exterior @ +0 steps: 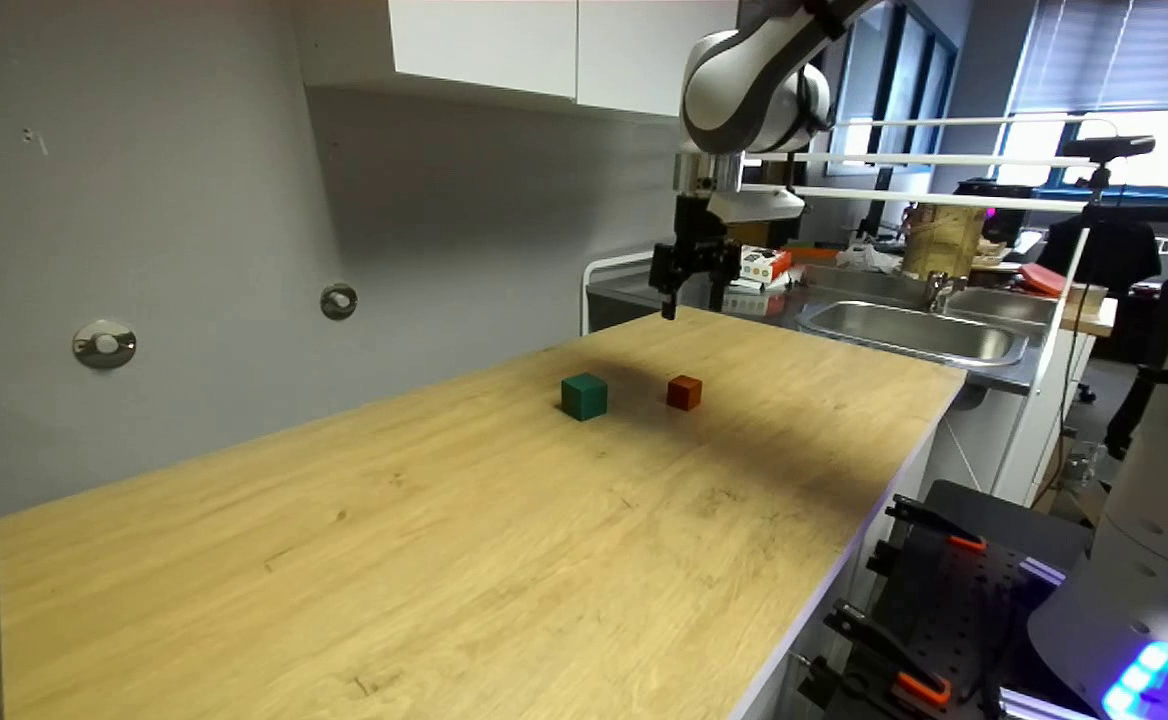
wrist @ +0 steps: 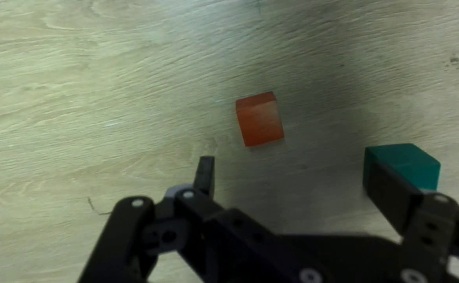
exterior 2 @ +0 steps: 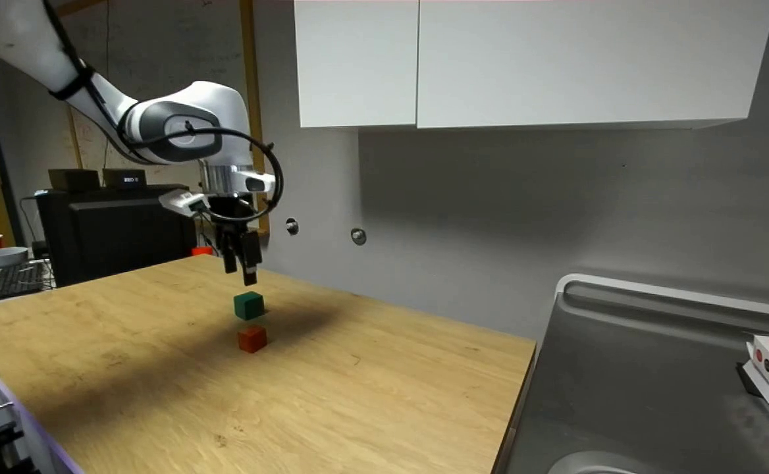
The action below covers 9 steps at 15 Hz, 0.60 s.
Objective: Put the orange block on top of the green block
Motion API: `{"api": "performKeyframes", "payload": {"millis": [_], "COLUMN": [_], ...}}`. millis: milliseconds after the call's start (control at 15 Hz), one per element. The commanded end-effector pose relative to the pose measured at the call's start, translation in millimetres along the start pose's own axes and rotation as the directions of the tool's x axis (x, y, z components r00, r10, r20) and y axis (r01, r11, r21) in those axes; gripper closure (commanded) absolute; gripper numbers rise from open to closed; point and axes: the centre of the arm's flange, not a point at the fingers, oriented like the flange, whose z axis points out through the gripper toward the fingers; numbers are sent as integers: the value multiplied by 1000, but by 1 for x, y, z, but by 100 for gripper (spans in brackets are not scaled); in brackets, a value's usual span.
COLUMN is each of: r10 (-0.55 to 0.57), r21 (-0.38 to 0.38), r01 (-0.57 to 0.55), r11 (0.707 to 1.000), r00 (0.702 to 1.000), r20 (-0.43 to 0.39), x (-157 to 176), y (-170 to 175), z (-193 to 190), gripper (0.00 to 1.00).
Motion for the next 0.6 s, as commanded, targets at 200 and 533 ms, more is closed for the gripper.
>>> {"api": "performKeyframes", "payload": {"millis": [200,533], "r10": [-46,-52], "r21": [83,102], "r01": [36,30], "r11": [996,994], "r00": [991,975], "r20": [123,216], "x": [41,52], "y": [-9,4], "z": [61,103], "gripper": [0,0]}}
